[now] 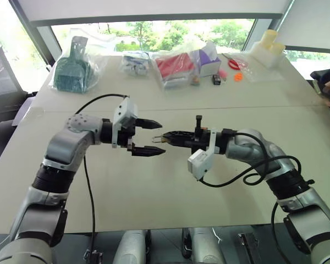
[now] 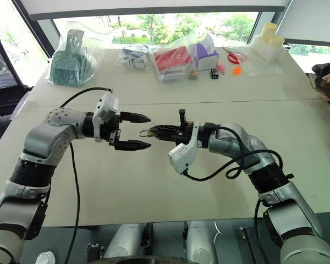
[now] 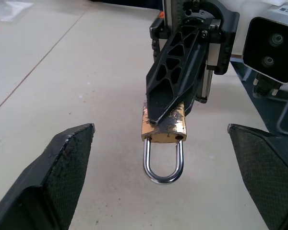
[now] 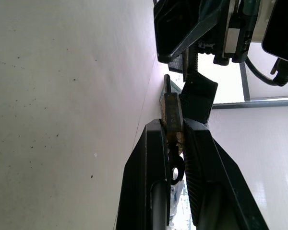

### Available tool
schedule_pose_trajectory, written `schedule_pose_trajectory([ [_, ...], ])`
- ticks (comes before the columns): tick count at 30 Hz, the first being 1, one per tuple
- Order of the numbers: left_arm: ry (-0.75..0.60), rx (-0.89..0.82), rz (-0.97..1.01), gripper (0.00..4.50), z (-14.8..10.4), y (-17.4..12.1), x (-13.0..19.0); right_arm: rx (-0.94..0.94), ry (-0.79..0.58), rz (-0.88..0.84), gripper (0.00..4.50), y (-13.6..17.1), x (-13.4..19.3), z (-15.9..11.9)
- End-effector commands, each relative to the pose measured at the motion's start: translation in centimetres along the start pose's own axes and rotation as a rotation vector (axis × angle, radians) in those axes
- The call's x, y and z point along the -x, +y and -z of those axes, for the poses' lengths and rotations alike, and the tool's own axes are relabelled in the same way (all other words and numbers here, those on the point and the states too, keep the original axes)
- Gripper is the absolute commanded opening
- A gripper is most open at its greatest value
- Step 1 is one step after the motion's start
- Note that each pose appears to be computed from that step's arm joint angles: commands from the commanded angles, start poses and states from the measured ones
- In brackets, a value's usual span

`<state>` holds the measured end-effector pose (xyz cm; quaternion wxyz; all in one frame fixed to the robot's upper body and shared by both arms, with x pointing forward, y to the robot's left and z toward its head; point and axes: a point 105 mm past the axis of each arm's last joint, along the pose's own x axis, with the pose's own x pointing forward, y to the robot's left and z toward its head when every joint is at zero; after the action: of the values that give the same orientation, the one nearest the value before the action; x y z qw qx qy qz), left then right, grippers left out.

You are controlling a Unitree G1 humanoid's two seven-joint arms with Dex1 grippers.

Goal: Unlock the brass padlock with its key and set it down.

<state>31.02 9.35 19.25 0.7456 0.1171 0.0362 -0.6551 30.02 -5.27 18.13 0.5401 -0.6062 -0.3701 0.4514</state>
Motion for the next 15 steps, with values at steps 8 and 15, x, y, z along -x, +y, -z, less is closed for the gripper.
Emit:
schedule_pose_trajectory([
  [8, -0.074, -0.029, -0.047, 0.71, -1.8, 0.4, 1.3, 0.002, 0.011, 0.048, 0.00, -1.1, 0.3, -0.1],
  [15, -0.010, 0.007, -0.027, 0.07, -0.2, -0.3, 1.2, -0.001, 0.016, 0.048, 0.00, -1.1, 0.3, 0.0],
])
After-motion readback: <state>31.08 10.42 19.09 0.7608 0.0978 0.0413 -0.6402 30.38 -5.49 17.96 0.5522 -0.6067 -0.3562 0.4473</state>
